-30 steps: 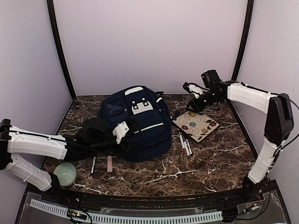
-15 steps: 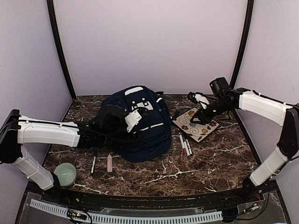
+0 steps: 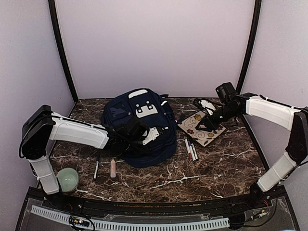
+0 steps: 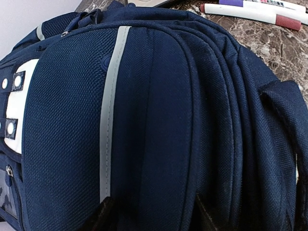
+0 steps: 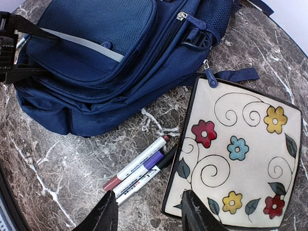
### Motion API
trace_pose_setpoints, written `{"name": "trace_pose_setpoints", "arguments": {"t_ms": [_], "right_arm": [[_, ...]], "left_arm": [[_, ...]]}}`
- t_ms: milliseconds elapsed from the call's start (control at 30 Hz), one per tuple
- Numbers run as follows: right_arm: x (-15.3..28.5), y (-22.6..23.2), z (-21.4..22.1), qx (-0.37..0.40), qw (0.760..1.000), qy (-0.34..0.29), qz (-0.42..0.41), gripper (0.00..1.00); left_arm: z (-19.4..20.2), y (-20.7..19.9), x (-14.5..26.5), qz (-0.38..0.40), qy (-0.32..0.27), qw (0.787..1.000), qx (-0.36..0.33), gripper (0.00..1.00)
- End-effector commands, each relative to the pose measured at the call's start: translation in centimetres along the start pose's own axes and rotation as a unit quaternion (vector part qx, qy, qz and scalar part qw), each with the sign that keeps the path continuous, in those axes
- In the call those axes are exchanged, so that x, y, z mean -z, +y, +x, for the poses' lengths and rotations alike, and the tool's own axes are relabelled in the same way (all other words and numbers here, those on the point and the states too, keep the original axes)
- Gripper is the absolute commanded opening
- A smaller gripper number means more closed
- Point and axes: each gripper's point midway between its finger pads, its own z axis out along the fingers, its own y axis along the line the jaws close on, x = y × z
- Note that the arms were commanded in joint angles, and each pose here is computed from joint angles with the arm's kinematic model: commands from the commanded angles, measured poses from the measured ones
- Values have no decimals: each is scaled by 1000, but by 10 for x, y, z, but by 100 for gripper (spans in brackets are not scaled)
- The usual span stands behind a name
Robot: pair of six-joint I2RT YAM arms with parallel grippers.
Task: Pack the student bag
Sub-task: Pick up the upper front pocket of the student bag.
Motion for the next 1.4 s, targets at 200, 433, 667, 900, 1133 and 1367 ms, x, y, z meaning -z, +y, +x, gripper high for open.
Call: {"name": "trace_pose_setpoints", "arguments": {"t_ms": [200, 433, 667, 900, 1133, 1367], "right_arm": [[5, 2, -10, 7, 1000, -25, 1, 45], [4, 2, -11, 5, 1000, -27, -2, 45], [-3, 4, 0, -2, 1000, -17, -7, 45], [-10, 5, 5, -9, 1000, -6, -17, 45], [-25, 22, 33, -17, 997, 49, -59, 40], [-54, 36, 72, -24, 989, 125, -80, 39]], "left_arm": [[-45, 46, 30, -81, -60, 995, 0, 48], [-51, 62, 35, -106, -74, 992, 14, 45], [-56, 69, 40, -128, -96, 987, 4, 43], [-39, 47, 14, -97, -63, 993, -25, 43], [-31, 44, 12, -91, -45, 994, -25, 22], [-45, 65, 43, -118, -79, 990, 16, 3]]}}
